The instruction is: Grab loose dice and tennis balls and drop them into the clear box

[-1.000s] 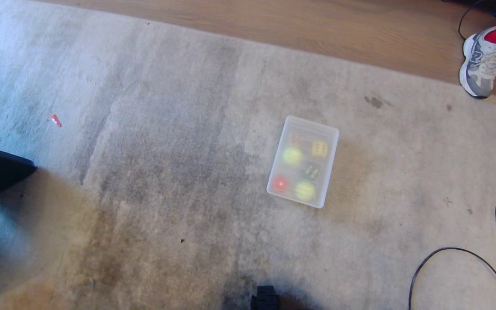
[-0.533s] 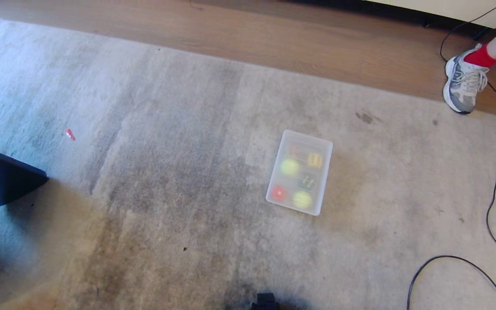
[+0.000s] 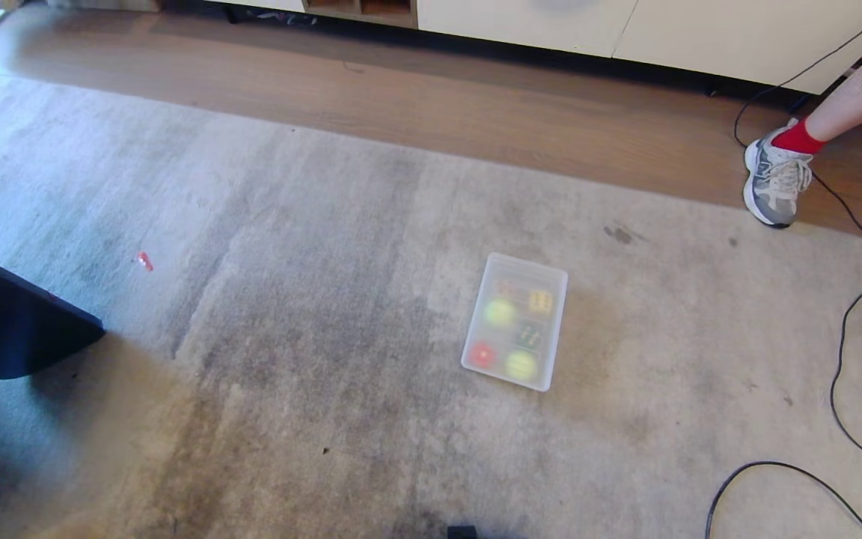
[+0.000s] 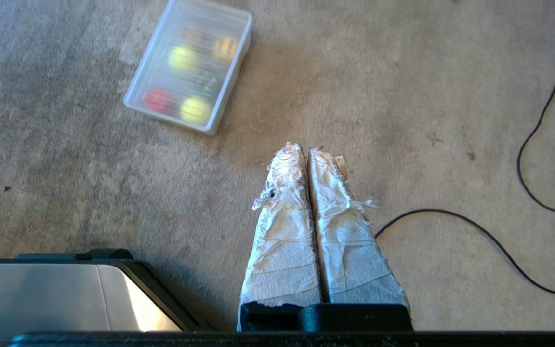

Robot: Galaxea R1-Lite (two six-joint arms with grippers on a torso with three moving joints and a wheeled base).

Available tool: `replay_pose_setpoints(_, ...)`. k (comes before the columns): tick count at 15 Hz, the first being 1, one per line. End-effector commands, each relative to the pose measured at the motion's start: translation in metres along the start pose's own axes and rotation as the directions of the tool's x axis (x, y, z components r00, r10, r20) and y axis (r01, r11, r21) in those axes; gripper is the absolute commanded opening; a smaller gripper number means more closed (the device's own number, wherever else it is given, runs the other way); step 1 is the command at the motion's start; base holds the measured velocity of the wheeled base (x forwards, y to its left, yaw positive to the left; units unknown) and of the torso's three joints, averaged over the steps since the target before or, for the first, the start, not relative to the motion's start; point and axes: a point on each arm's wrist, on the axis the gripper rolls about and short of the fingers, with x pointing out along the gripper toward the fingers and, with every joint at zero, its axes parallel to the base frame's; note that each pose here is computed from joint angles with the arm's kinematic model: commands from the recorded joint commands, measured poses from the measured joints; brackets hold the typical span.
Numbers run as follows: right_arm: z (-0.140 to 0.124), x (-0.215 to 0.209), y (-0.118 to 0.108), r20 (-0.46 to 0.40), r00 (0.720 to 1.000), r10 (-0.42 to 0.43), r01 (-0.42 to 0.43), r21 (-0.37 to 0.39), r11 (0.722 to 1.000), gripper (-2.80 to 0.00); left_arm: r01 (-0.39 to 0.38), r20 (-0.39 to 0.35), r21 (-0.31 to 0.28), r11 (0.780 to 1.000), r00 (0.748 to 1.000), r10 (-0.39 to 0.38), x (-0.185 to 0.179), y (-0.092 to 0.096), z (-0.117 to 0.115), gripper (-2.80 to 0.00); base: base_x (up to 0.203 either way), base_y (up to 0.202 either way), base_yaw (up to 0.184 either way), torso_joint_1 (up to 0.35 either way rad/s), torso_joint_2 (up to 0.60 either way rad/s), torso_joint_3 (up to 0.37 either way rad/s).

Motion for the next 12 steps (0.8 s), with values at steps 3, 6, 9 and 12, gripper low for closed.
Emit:
replay_pose_setpoints(3, 0.0, 0.0001, 0.0, -0.001, 1.0, 0.0, 0.0, 0.0, 1.0, -2.8, 0.001, 0.0, 0.001, 1.0, 1.0, -0.001, 0.0, 0.0, 0.0, -2.8, 0.0, 0.0, 0.0, 0.003, 0.0, 0.206)
replay_pose_setpoints(6, -0.0001, 0.0001, 0.0, -0.002, 1.0, 0.0, 0.0, 0.0, 1.0, -2.8, 0.0, 0.0, -0.004, 1.0, 1.0, 0.0, 0.0, 0.0, 0.0, -2.8, 0.0, 0.0, 0.0, 0.003, 0.0, 0.2)
replay_pose_setpoints(9, 0.0, 0.0001, 0.0, -0.001, 1.0, 0.0, 0.0, 0.0, 1.0, -2.8, 0.0, 0.0, -0.004, 1.0, 1.0, 0.0, 0.0, 0.0, 0.0, -2.8, 0.0, 0.0, 0.0, 0.003, 0.0, 0.201)
replay_pose_setpoints(12, 0.0, 0.0001, 0.0, -0.001, 1.0, 0.0, 0.0, 0.0, 1.0, -2.8, -0.001, -0.001, -0.006, 1.0, 1.0, 0.001, 0.0, 0.0, -0.0001, -2.8, 0.0, 0.0, 0.0, 0.001, 0.0, 0.201)
